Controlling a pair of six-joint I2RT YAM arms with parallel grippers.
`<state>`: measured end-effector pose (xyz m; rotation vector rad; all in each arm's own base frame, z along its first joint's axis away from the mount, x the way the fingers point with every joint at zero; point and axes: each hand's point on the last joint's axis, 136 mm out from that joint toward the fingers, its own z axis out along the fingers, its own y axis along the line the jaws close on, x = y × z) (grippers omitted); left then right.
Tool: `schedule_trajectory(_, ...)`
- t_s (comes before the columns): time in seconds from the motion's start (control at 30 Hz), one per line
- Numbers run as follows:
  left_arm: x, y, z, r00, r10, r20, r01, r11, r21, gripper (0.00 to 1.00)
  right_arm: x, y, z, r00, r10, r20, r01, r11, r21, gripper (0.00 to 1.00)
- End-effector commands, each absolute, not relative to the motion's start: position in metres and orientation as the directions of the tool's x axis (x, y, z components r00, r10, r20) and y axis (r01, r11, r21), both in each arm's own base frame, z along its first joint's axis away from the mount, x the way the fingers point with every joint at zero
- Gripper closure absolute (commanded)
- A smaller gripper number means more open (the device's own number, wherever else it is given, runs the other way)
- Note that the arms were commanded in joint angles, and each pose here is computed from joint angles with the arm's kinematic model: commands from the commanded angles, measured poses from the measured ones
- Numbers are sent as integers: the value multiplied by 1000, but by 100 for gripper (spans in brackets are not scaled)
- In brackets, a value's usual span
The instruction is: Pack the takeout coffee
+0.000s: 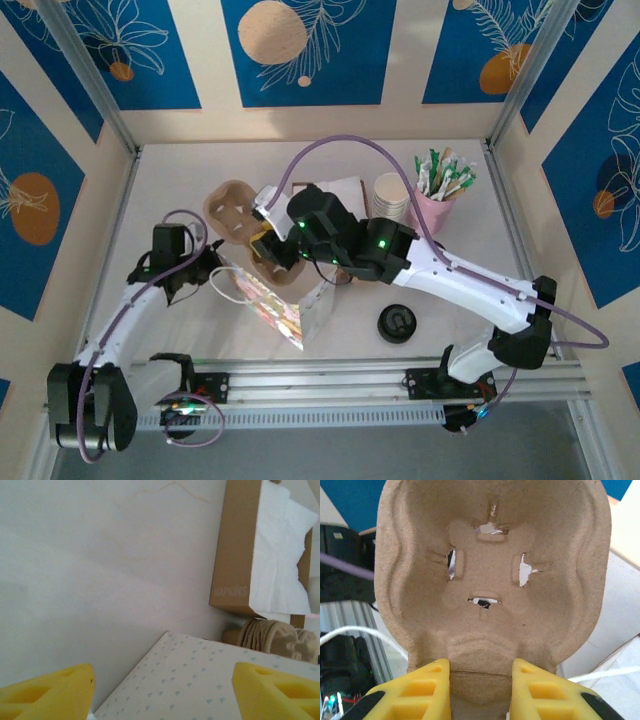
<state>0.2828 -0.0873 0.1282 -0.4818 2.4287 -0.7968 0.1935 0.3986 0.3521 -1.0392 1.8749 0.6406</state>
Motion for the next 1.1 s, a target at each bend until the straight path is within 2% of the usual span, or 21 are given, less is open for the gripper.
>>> schedule_trajectory(0.0,285,-82,163,-779,-397,-485,-75,827,-557,23,181,395,341,-271,-447,-853,-872,490,21,72)
schedule_trajectory(0.17,285,-82,194,-779,-297,-553,24,866,-499,13,177,391,329,-291,-478,-829,-868,495,20,72)
schedule_trajectory(0.3,284,-76,208,-788,-252,-561,28,897,-442,11,177,383,323,-320,-494,-809,-850,526,15,73)
schedule_trajectory(0.6,281,-75,226,-753,-246,-610,57,899,-434,9,178,372,310,-367,-514,-775,-820,572,9,73)
schedule_trajectory(1.07,274,-79,231,-747,-256,-613,76,884,-461,10,194,405,359,-193,-410,-891,-854,517,-53,74)
